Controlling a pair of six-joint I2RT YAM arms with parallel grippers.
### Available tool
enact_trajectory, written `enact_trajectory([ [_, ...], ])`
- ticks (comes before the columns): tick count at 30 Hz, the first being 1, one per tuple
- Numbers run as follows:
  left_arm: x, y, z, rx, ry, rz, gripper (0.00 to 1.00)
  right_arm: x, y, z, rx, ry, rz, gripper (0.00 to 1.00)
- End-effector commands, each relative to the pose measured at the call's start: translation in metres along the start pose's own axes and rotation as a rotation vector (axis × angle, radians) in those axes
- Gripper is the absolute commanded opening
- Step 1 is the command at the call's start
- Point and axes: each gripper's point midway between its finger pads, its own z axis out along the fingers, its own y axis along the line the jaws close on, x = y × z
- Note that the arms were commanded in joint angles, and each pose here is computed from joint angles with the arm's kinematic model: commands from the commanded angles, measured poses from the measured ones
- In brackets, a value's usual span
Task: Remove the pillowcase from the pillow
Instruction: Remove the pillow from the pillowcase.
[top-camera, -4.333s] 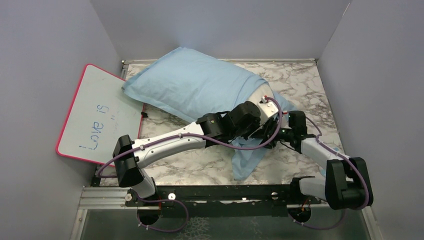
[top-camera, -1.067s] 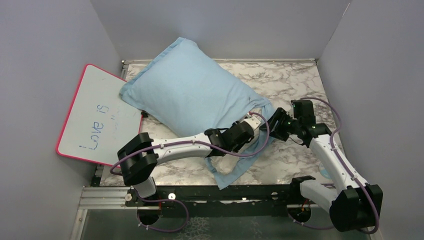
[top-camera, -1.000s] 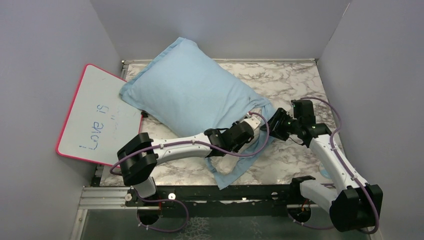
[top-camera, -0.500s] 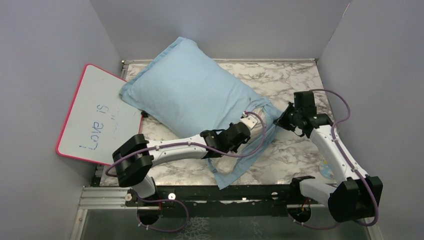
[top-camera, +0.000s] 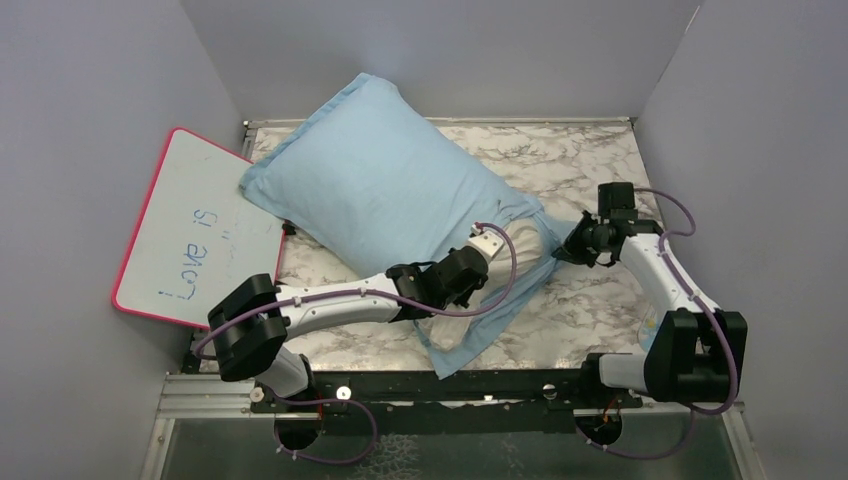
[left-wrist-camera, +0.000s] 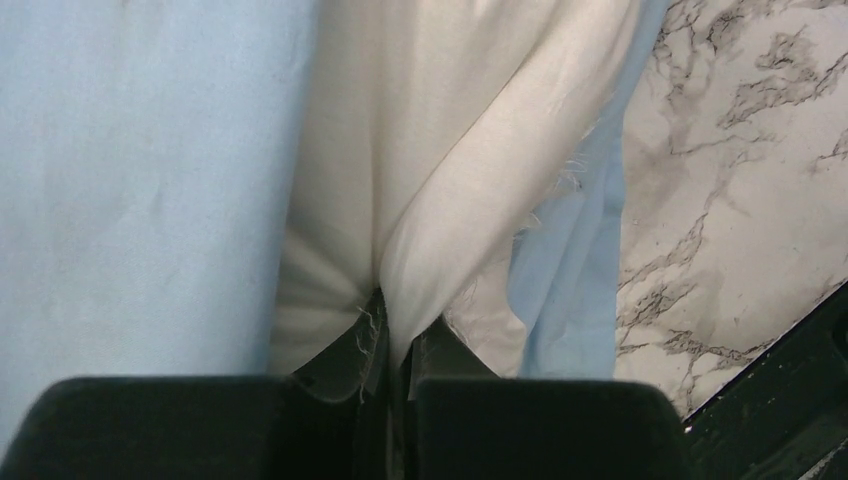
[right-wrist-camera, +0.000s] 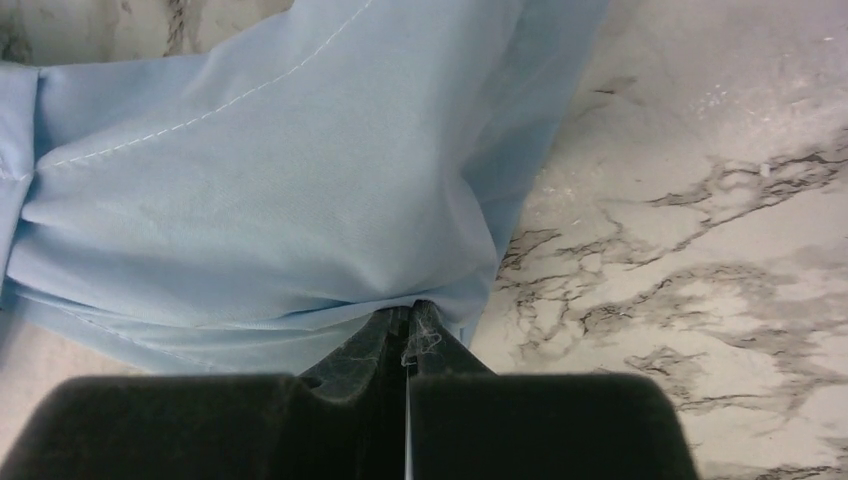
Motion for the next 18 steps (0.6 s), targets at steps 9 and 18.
enact_trajectory([
  [9, 0.059, 0.019, -0.005, -0.034, 0.232, 0.078, 0.00, -0.006, 0.048, -0.058, -0.332, -0.099, -0.219, 0.47],
  [18, 0.053, 0.016, -0.006, -0.020, 0.220, 0.075, 0.00, 0.002, 0.058, -0.055, -0.357, -0.054, -0.329, 0.55],
])
